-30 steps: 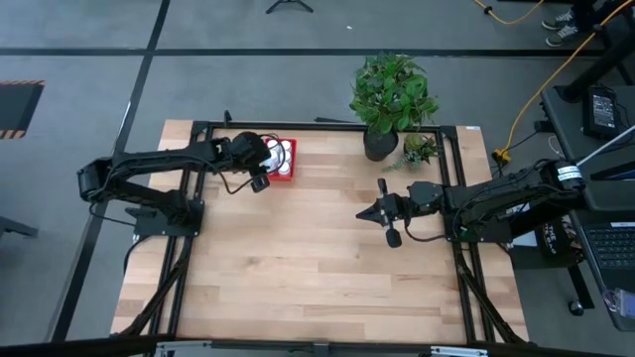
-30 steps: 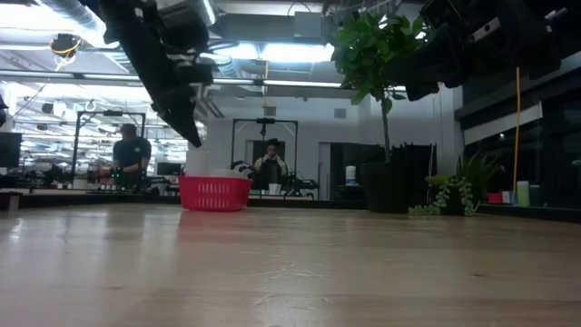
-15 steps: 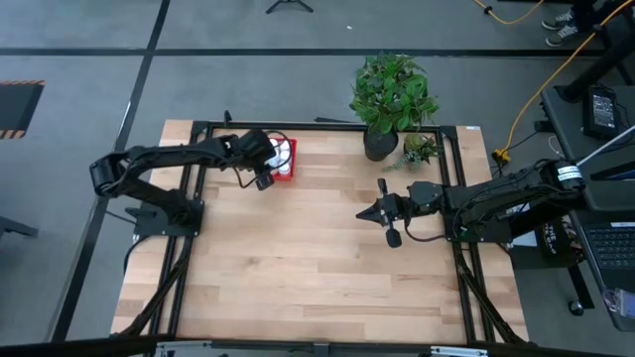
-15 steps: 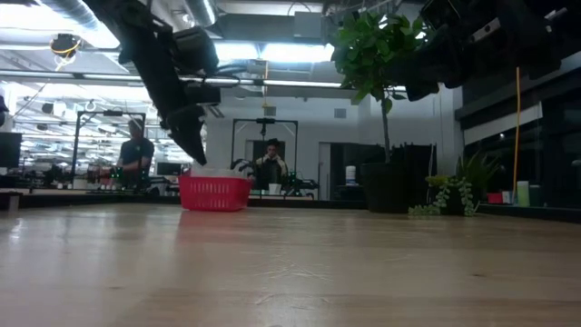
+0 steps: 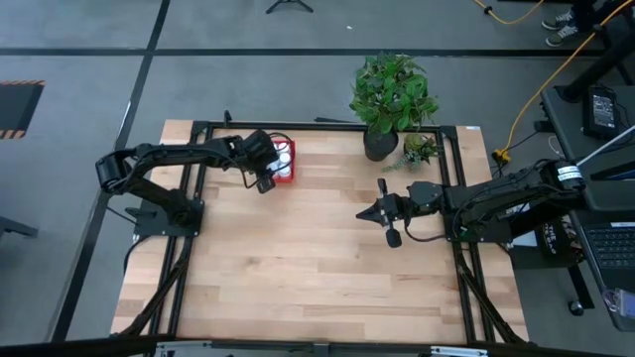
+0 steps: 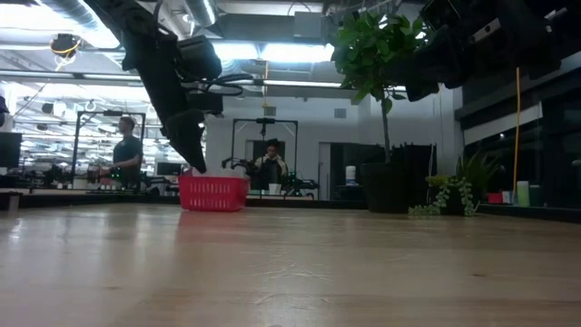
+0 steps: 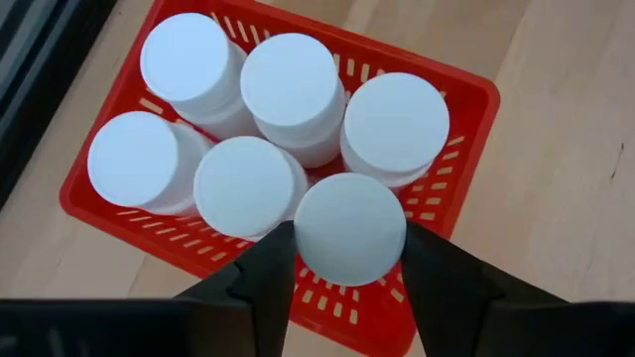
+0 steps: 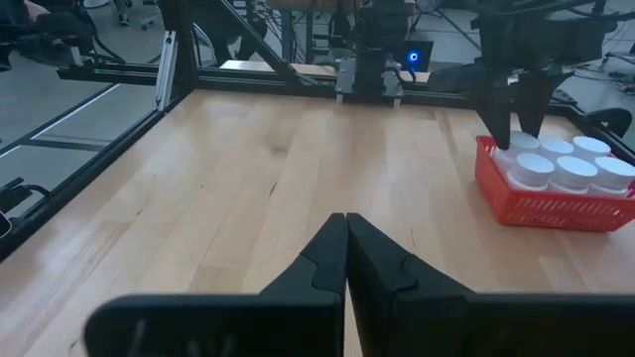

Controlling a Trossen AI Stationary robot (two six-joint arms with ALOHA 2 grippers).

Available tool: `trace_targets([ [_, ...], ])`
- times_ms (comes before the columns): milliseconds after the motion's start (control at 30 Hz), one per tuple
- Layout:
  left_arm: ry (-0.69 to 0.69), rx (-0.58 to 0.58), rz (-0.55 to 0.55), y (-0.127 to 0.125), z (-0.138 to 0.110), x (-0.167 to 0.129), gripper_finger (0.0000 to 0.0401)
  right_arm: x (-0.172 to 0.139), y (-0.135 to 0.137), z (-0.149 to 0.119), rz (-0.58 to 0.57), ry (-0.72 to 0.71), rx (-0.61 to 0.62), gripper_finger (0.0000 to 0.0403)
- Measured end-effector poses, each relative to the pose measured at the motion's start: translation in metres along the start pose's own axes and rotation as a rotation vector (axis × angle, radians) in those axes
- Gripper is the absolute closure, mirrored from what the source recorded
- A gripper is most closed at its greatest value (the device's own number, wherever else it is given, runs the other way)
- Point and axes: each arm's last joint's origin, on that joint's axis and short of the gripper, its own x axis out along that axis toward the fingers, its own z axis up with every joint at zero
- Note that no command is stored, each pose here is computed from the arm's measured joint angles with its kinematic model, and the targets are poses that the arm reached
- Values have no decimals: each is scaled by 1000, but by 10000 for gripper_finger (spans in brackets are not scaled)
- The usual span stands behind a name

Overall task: Pick and place pill bottles into a basket
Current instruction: Put the white pill bottle into the red bin

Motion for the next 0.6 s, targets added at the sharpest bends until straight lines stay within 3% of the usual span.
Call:
trace_targets([
  [600, -10, -1, 0, 0, 0, -3, 217, 0, 0, 0, -1, 0, 0, 393],
])
